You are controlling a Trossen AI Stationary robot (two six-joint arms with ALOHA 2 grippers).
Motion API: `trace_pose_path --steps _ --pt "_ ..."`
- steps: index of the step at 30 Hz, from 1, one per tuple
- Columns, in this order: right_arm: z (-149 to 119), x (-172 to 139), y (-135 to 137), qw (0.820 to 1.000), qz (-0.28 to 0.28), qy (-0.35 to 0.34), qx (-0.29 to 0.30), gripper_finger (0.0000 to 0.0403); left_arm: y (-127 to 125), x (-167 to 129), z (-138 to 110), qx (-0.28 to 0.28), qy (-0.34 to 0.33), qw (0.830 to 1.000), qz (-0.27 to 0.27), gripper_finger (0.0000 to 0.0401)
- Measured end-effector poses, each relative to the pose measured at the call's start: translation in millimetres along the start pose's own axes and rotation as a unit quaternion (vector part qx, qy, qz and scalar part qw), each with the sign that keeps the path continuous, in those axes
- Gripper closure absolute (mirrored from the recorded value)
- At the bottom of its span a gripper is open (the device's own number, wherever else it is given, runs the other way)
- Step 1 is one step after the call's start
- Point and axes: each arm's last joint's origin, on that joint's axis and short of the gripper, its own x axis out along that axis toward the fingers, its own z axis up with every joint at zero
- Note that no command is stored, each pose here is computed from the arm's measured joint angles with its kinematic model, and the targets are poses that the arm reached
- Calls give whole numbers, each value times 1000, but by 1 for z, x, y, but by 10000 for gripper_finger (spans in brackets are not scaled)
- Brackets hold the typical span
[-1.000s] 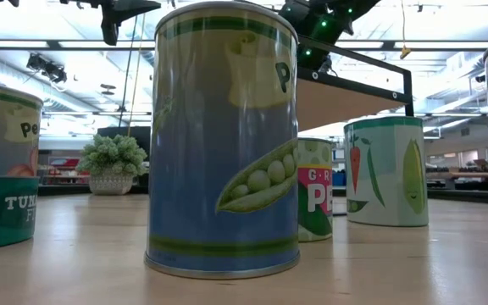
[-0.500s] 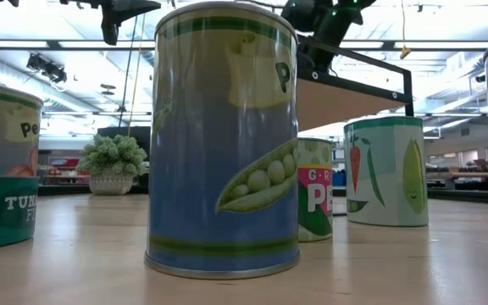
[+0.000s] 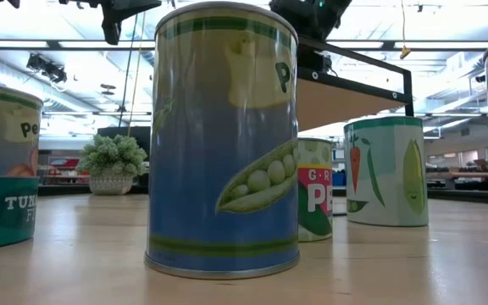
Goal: Pick and place cans onto a shelf
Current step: Put the yellow-green can on the shelf
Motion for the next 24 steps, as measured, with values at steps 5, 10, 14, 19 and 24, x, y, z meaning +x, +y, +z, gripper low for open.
trace_pose_path --steps 5,10,14,19,24 --pt "0 -9 22 999 27 -27 11 53 0 0 0 -2 2 1000 0 227" --pt "-3 -16 46 998 57 -40 12 53 0 0 -1 -15 4 1000 -1 227" --pt "-9 -20 67 996 81 -37 13 53 -1 0 -2 -28 12 1000 -4 227" --pt "-17 -27 97 992 116 -45 9 53 -4 -1 -5 -39 21 999 -14 227" --pt "-23 -34 122 987 151 -63 -4 53 -8 -2 -7 -40 30 998 -28 227"
